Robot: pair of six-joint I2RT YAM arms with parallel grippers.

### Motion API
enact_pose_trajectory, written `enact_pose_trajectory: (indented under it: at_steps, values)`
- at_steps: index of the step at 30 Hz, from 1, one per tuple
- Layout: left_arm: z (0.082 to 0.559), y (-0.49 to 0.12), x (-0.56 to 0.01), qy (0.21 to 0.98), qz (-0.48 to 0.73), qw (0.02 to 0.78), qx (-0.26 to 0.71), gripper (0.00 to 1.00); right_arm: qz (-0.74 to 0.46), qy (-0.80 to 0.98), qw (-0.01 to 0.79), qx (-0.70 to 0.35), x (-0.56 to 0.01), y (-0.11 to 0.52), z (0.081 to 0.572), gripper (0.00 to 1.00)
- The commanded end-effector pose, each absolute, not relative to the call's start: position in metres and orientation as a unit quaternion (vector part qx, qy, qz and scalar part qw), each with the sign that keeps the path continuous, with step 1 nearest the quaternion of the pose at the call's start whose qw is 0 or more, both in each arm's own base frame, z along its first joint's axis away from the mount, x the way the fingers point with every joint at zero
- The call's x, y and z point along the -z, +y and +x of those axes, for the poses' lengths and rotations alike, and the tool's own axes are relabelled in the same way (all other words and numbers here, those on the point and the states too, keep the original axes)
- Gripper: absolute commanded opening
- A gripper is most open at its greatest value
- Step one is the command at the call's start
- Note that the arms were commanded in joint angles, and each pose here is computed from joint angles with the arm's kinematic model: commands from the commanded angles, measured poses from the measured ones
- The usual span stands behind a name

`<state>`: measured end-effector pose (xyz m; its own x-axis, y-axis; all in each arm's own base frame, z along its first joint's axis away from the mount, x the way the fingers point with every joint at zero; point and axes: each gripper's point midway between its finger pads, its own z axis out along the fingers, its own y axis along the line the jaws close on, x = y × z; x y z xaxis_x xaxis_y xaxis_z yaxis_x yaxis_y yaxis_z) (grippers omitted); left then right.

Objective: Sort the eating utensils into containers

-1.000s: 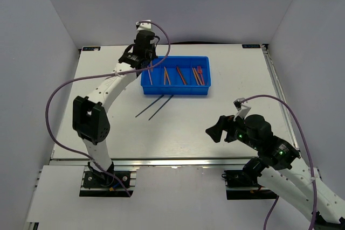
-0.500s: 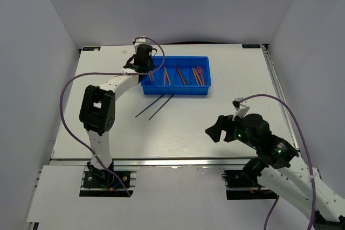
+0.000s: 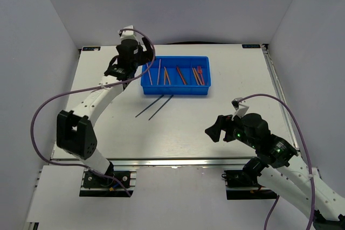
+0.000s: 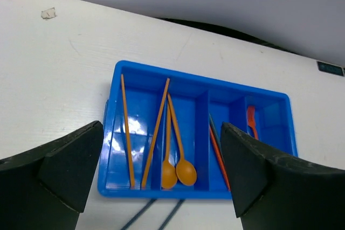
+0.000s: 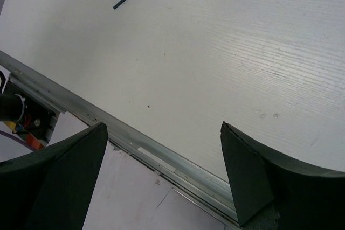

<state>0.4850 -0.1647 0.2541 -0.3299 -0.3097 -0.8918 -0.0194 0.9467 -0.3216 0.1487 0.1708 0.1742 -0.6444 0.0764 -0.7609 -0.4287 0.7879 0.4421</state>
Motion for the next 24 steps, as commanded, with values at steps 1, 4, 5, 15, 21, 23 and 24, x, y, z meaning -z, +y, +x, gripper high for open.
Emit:
enact_pose_trajectory:
  at_steps: [1,4,5,15,21,23,24]
  values:
    - [0.455,-0.169,-0.266,0.833,-0.035,0.538,0.127,0.98,-0.104,0.837,0.429,-0.323,-0.191,0.176,0.154,0.89]
    - [0.43,-0.175,-0.233,0.871,0.033,0.48,0.103,0.97,-0.104,0.834,0.432,-0.327,-0.192,0.176,0.154,0.89]
    - [0.418,-0.183,-0.225,0.876,0.069,0.467,0.099,0.96,-0.104,0.834,0.431,-0.329,-0.19,0.177,0.153,0.89]
    - [0.348,-0.24,-0.125,0.909,0.189,0.36,0.091,0.46,-0.104,0.834,0.424,-0.337,-0.185,0.181,0.152,0.89]
    - [0.352,-0.256,-0.089,0.909,0.211,0.343,0.107,0.49,-0.106,0.837,0.418,-0.336,-0.179,0.179,0.149,0.89]
    - [0.356,-0.257,-0.075,0.911,0.214,0.337,0.101,0.51,-0.105,0.838,0.418,-0.335,-0.178,0.178,0.149,0.89]
    - [0.36,-0.26,-0.073,0.909,0.214,0.342,0.102,0.52,-0.104,0.839,0.418,-0.333,-0.178,0.178,0.149,0.89]
